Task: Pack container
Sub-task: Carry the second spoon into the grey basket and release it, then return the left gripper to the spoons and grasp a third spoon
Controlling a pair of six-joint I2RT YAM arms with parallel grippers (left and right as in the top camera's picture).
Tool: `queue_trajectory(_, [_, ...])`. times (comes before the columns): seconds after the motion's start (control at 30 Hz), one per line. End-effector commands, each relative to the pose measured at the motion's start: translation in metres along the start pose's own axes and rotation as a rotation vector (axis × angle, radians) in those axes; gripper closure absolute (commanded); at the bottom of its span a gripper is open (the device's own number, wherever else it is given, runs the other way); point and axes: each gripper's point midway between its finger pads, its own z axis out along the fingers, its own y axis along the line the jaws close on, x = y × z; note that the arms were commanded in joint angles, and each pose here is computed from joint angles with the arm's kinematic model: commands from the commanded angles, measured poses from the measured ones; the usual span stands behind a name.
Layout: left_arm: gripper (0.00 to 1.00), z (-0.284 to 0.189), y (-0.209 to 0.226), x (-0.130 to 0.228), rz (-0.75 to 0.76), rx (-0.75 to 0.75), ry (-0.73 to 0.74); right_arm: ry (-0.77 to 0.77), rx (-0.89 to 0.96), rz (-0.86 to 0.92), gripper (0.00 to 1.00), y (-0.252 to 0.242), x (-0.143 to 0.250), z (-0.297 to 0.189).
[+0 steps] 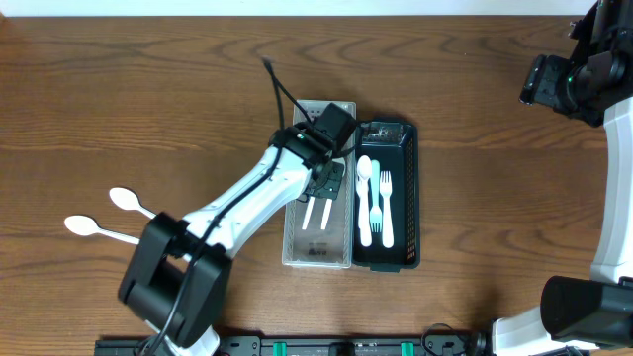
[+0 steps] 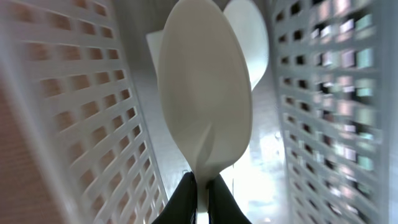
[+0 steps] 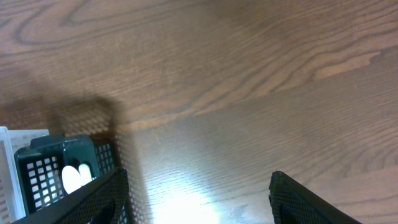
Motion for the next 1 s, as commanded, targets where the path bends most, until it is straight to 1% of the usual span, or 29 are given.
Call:
queue_trajectory(0.0, [0.93, 0.007, 0.002, 0.001, 0.094, -0.012, 0.014, 0.018, 0.007, -0.008, 0.24, -0.004, 0.002, 0.004])
queue_trajectory(0.07, [0.83, 0.007, 0.002, 0.001, 0.109, -0.013, 0.014, 0.021, 0.008, -0.008, 0.24, -0.004, 0.003, 0.004])
queue_trajectory(0.1, [0.68, 0.006, 0.002, 0.001, 0.108, -0.015, 0.011, 0.022, 0.008, -0.008, 0.24, -0.004, 0.003, 0.004])
queue_trajectory(0.13, [0.62, 0.005, 0.002, 0.001, 0.109, -0.015, 0.010, 0.022, 0.008, -0.008, 0.24, -0.004, 0.003, 0.004])
queue_trajectory(0.17, [0.52, 0.004, 0.002, 0.000, 0.118, -0.014, 0.006, 0.021, 0.008, -0.008, 0.24, -0.004, 0.003, 0.004])
queue_trajectory(0.2, [0.48, 0.001, 0.002, 0.000, 0.130, -0.013, 0.003, 0.022, 0.008, -0.008, 0.24, -0.004, 0.003, 0.004])
queue_trajectory(0.27, [0.48, -0.012, 0.003, -0.004, 0.149, -0.016, -0.008, 0.022, 0.009, -0.008, 0.24, -0.004, 0.004, 0.004])
queue_trajectory(0.37, [0.48, -0.060, 0.011, -0.020, 0.165, -0.060, -0.078, 0.021, 0.008, -0.008, 0.23, -0.004, 0.003, 0.004])
queue_trajectory(0.47, [0.47, -0.134, 0.032, -0.042, 0.137, -0.144, -0.220, 0.021, 0.008, -0.008, 0.23, -0.004, 0.003, 0.004])
queue_trajectory(0.53, [0.44, -0.182, 0.055, -0.050, 0.082, -0.194, -0.326, 0.019, 0.009, -0.008, 0.23, -0.004, 0.003, 0.004])
queue_trajectory(0.6, [0.40, -0.221, 0.086, -0.051, -0.009, -0.229, -0.421, 0.017, 0.008, -0.008, 0.23, -0.004, 0.002, 0.004])
queue_trajectory(0.63, [0.35, -0.237, 0.106, -0.049, -0.083, -0.240, -0.464, 0.018, 0.008, -0.008, 0.23, -0.004, 0.003, 0.004])
queue_trajectory(0.73, [0.27, -0.268, 0.176, -0.029, -0.372, -0.293, -0.532, 0.024, 0.009, -0.008, 0.23, -0.004, 0.004, 0.004])
queue_trajectory(0.77, [0.24, -0.275, 0.204, -0.018, -0.500, -0.321, -0.541, 0.025, 0.009, -0.008, 0.23, -0.004, 0.004, 0.004])
queue_trajectory(0.87, [0.18, -0.278, 0.275, 0.022, -0.859, -0.394, -0.520, 0.025, 0.009, -0.007, 0.23, -0.004, 0.004, 0.004])
queue_trajectory(0.97, [0.16, -0.261, 0.317, 0.053, -1.086, -0.392, -0.459, 0.025, 0.008, -0.005, 0.23, -0.004, 0.004, 0.004])
